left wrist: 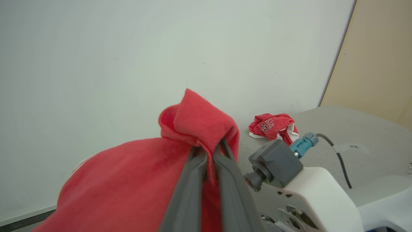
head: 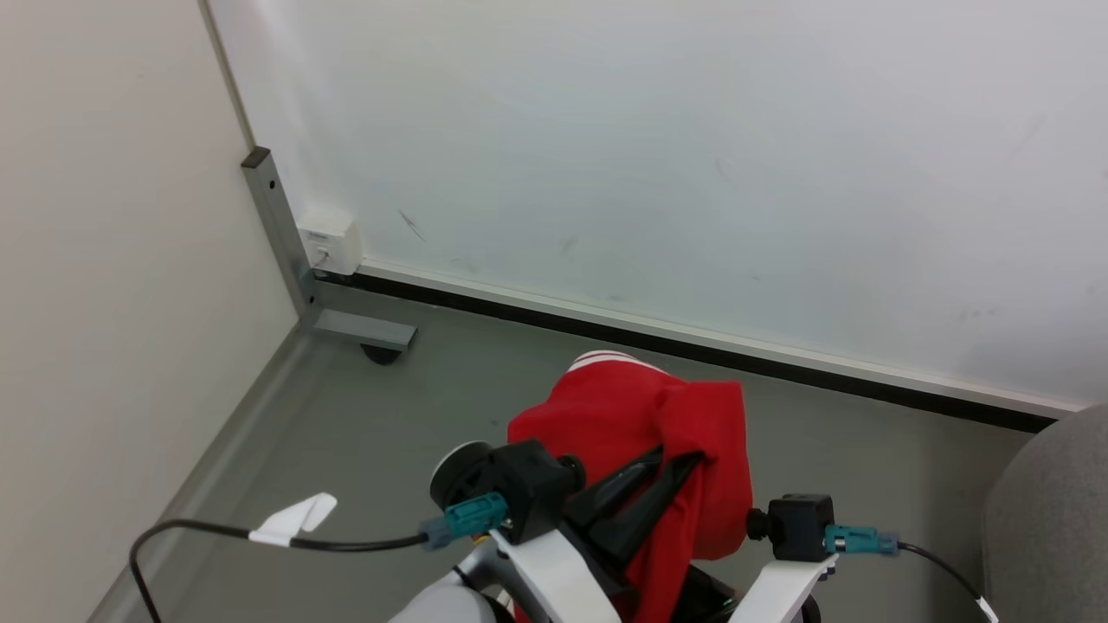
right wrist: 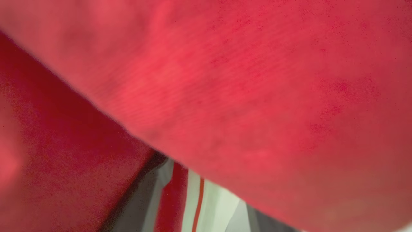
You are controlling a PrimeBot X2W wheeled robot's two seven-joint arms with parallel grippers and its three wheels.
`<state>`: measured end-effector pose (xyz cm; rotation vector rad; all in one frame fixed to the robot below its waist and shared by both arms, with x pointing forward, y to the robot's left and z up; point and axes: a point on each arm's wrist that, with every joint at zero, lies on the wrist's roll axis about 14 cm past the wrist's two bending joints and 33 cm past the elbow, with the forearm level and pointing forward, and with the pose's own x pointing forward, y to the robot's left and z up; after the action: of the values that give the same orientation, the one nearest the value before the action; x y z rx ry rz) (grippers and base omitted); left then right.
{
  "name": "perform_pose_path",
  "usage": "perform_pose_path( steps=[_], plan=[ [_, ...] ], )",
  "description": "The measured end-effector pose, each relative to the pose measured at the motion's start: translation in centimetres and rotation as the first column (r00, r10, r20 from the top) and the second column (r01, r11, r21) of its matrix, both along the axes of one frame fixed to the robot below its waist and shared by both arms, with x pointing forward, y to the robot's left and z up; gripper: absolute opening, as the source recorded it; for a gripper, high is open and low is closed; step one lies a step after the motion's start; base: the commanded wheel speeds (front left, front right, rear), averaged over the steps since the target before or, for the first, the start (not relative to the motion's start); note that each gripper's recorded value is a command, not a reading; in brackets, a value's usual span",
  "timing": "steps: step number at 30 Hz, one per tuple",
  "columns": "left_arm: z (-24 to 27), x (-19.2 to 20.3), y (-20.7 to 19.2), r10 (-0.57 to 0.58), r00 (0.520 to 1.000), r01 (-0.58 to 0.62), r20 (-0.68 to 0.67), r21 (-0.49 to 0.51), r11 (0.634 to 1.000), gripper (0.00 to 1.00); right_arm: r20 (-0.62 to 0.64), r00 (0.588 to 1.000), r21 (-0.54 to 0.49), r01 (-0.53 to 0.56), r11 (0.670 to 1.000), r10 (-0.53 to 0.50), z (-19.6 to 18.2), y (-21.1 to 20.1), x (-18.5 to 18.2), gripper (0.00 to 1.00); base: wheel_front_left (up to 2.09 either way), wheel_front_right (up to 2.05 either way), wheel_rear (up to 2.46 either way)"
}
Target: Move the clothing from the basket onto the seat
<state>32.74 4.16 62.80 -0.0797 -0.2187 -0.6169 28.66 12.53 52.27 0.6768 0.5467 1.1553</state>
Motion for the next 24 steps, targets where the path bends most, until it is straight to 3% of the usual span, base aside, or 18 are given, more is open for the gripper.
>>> perform_pose_path(
  steps=[24],
  plan=[
    [-1.9,2.7,-0.4,-0.007,0.998,0.006,-0.059,-0.021,1.0,0.0,0.126,0.963,-0.025,0.244,0.969,-0.239,-1.0,-7.9,4.4,0.0,0.0,0.0,0.0]
  ],
)
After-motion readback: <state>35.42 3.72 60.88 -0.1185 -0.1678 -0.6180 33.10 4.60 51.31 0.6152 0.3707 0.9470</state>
